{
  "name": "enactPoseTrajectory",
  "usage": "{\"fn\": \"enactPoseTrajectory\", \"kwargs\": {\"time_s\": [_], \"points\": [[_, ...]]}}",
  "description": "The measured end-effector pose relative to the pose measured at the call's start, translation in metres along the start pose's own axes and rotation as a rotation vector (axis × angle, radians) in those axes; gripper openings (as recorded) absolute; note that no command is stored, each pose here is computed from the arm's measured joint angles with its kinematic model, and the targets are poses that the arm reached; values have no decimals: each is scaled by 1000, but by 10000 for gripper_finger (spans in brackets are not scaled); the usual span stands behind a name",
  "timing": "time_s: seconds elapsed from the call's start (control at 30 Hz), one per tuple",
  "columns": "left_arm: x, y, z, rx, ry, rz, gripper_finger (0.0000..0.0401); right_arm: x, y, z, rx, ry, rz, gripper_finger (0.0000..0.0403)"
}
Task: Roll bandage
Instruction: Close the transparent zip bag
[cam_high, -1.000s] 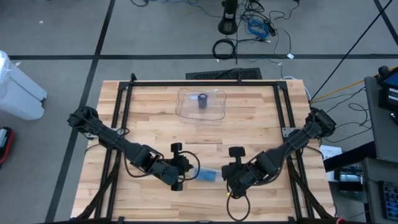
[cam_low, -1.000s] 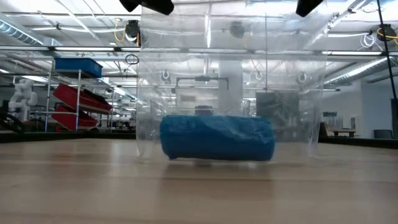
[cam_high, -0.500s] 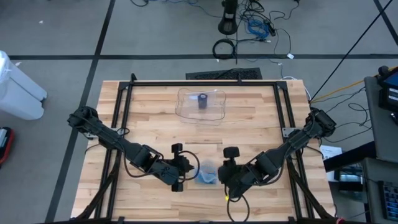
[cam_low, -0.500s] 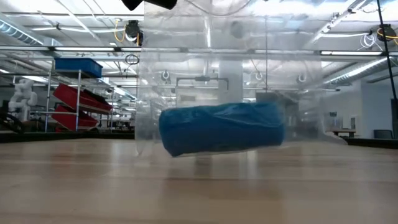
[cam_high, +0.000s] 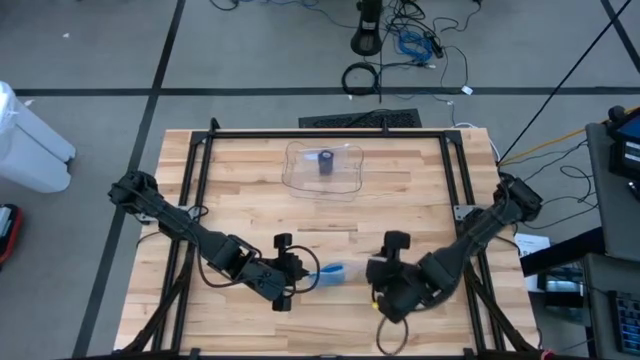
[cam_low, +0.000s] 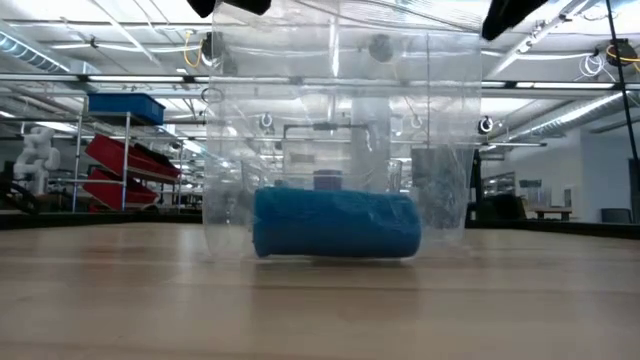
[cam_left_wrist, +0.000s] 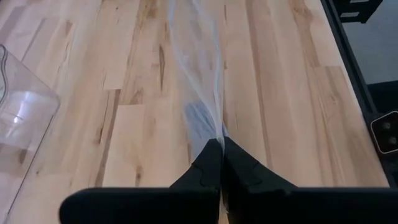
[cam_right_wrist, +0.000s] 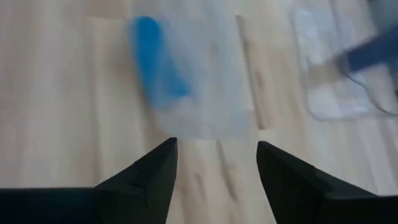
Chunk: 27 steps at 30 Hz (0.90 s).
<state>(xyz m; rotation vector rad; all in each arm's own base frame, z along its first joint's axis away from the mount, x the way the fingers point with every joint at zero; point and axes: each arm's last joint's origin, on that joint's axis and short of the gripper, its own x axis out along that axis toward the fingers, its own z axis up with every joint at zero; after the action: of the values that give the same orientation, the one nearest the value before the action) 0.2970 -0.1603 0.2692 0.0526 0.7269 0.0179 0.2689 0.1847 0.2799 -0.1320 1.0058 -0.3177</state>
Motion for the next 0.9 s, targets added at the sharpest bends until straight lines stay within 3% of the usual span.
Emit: {"fn": "enactPoseTrajectory", "kwargs": {"time_s": [0.33,0.6,0.73,0.9], "points": [[0,0,0,-3,-4,-1,0,-16,33,18,-165,-281,213,212],[0,0,1,-4,-5,-1,0,5,14,54,-281,-414,149,264],[0,0,1,-7,-14,-4,0,23,2,70,-261,-434,128,286],[0,-1,2,-8,-17,-5,0,41,-3,83,-172,-424,332,286]]}}
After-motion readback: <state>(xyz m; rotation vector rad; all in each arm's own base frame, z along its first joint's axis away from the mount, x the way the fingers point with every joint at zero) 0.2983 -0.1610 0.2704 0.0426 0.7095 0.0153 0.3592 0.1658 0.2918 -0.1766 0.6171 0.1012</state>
